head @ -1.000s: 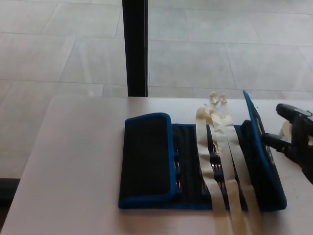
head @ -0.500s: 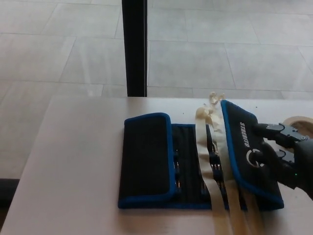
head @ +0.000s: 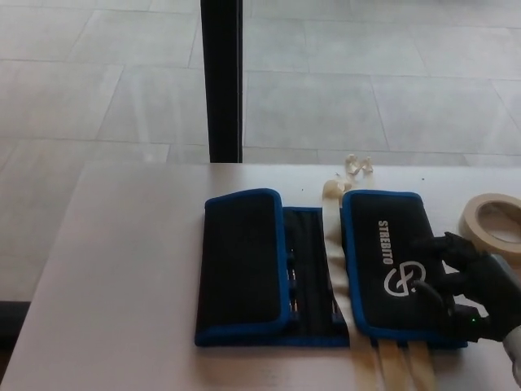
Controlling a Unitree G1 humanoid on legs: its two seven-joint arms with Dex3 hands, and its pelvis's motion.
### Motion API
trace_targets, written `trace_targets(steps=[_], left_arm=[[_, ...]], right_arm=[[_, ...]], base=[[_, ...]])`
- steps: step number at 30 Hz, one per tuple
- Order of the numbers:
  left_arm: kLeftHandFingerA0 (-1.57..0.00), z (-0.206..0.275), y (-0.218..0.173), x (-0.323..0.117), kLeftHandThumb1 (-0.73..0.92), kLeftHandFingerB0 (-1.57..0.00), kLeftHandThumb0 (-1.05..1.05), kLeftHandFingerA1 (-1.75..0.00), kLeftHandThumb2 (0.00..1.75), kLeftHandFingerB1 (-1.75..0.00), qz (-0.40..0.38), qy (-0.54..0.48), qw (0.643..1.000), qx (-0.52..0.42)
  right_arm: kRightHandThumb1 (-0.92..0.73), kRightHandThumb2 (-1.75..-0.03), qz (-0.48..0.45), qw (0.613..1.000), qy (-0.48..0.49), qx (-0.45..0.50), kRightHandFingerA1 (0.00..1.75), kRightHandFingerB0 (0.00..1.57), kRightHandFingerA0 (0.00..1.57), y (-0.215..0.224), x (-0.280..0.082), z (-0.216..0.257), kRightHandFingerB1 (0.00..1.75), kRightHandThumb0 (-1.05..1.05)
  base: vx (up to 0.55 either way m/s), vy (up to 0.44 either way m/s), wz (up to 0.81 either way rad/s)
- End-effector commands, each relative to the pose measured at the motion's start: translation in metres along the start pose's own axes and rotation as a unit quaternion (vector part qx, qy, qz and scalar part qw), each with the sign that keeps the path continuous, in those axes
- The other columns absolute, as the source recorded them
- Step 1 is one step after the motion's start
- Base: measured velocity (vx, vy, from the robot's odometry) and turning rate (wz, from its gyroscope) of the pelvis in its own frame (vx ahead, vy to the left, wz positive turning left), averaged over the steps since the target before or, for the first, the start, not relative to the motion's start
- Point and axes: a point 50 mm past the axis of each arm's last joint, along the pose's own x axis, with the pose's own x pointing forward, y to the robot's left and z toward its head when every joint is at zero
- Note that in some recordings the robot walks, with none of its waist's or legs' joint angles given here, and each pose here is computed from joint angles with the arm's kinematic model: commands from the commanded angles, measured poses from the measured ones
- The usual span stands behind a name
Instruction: The robot uses its right hand to lift an edge of the toolkit kept in middle of the desk and make one fold in it
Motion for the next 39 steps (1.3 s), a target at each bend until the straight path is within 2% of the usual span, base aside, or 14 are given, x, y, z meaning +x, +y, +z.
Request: trace_targets(steps=[1, 3, 5, 7, 8, 10, 14, 15, 16, 24, 26, 27, 34, 39], left_arm=[[-0.66, 0.012, 0.011, 0.002, 0.64, -0.48, -0.71, -0.65, 0.59, -0.48, 0.010, -0.010, 1.000, 0.010], [-0.68, 0.013, 0.012, 0.002, 0.64, -0.48, -0.72, -0.67, 0.59, -0.47, 0.013, -0.010, 1.000, 0.017], [-0.68, 0.013, 0.012, 0.002, 0.64, -0.49, -0.70, -0.64, 0.60, -0.46, 0.012, -0.012, 1.000, 0.017], [-0.67, 0.013, 0.013, 0.002, 0.64, -0.45, -0.70, -0.65, 0.59, -0.47, 0.013, -0.009, 1.000, 0.003], [-0.68, 0.013, 0.013, 0.002, 0.64, -0.49, -0.72, -0.66, 0.59, -0.48, 0.013, -0.011, 1.000, 0.010], [-0.65, 0.012, 0.015, 0.002, 0.65, -0.48, -0.71, -0.65, 0.59, -0.46, 0.012, -0.013, 1.000, 0.011], [-0.64, 0.013, 0.015, 0.002, 0.65, -0.48, -0.70, -0.63, 0.59, -0.46, 0.012, -0.014, 1.000, 0.014], [-0.61, 0.012, 0.015, 0.002, 0.49, -0.39, -0.69, -0.70, 0.92, -0.58, 0.013, -0.013, 1.000, 0.006], [-0.64, 0.011, 0.016, 0.002, 0.64, -0.44, -0.72, -0.64, 0.59, -0.48, 0.013, -0.012, 1.000, 0.008], [-0.68, 0.011, 0.017, 0.001, 0.66, -0.52, -0.71, -0.66, 0.59, -0.46, 0.013, -0.015, 1.000, 0.021], [-0.66, 0.011, 0.017, 0.001, 0.50, -0.48, -0.70, -0.72, 0.93, -0.59, 0.015, -0.014, 1.000, 0.022], [-0.69, 0.011, 0.017, 0.002, 0.66, -0.50, -0.72, -0.69, 0.59, -0.48, 0.016, -0.011, 1.000, 0.023], [-0.64, 0.008, 0.017, 0.001, 0.66, -0.50, -0.72, -0.63, 0.60, -0.44, 0.014, -0.009, 1.000, 0.020], [-0.68, 0.005, 0.017, 0.001, 0.65, -0.41, -0.72, -0.67, 0.59, -0.45, 0.018, 0.003, 1.000, 0.004]], right_arm=[[-0.58, -0.91, 0.042, 0.993, 0.023, -0.105, 0.65, 0.37, 0.47, 0.025, -0.015, -0.030, 0.57, -0.46], [-0.59, -0.93, 0.043, 0.990, 0.023, -0.130, 0.65, 0.37, 0.48, 0.025, -0.014, -0.030, 0.56, -0.49], [-0.72, -0.60, 0.044, 0.993, 0.016, -0.111, 0.56, 0.42, 0.55, 0.022, -0.017, -0.029, 0.45, -0.39], [-0.56, -0.87, 0.037, 0.994, 0.007, -0.107, 0.66, 0.38, 0.51, 0.017, -0.017, -0.027, 0.56, -0.42], [-0.70, -0.60, 0.034, 0.994, 0.005, -0.102, 0.59, 0.42, 0.56, 0.009, -0.018, -0.024, 0.44, -0.36], [-0.56, -0.88, 0.024, 0.996, 0.000, -0.089, 0.67, 0.39, 0.55, -0.009, -0.018, -0.014, 0.55, -0.44], [-0.55, -0.86, -0.002, 1.000, -0.020, 0.009, 0.71, 0.40, 0.57, -0.035, -0.020, 0.004, 0.56, -0.42], [-0.70, -0.61, -0.012, 0.998, -0.023, 0.059, 0.66, 0.45, 0.60, -0.054, -0.021, 0.017, 0.42, -0.41], [-0.71, -0.61, -0.019, 0.997, -0.028, 0.074, 0.68, 0.45, 0.63, -0.063, -0.023, 0.024, 0.42, -0.41], [-0.71, -0.61, -0.147, 0.971, -0.057, 0.179, 0.46, 0.47, 0.69, -0.160, -0.053, 0.056, 0.40, -0.40], [-0.71, -0.60, -0.178, 0.962, -0.066, 0.196, 0.47, 0.44, 0.67, -0.183, -0.061, 0.053, 0.39, -0.37], [-0.69, -0.61, -0.205, 0.954, -0.060, 0.209, 0.46, 0.46, 0.67, -0.196, -0.067, 0.050, 0.39, -0.39], [-0.64, -0.61, -0.449, 0.835, -0.034, 0.318, 0.48, 0.67, 0.86, -0.275, -0.142, -0.023, 0.44, -0.51], [-0.68, -0.60, -0.534, 0.773, 0.011, 0.344, 0.59, 0.55, 0.78, -0.284, -0.182, -0.075, 0.45, -0.54]], base=[[0.00, 0.000, 0.00], [0.00, 0.000, 0.00], [0.00, 0.000, 0.00], [0.00, 0.000, 0.00], [0.00, 0.000, 0.00], [0.00, 0.000, 0.00], [0.00, 0.000, 0.05], [0.00, 0.000, 0.00], [0.00, 0.000, 0.00], [0.00, 0.000, 0.00], [0.00, 0.000, 0.00], [0.00, 0.000, 0.00], [0.00, 0.000, 0.00], [0.00, 0.000, 0.00]])
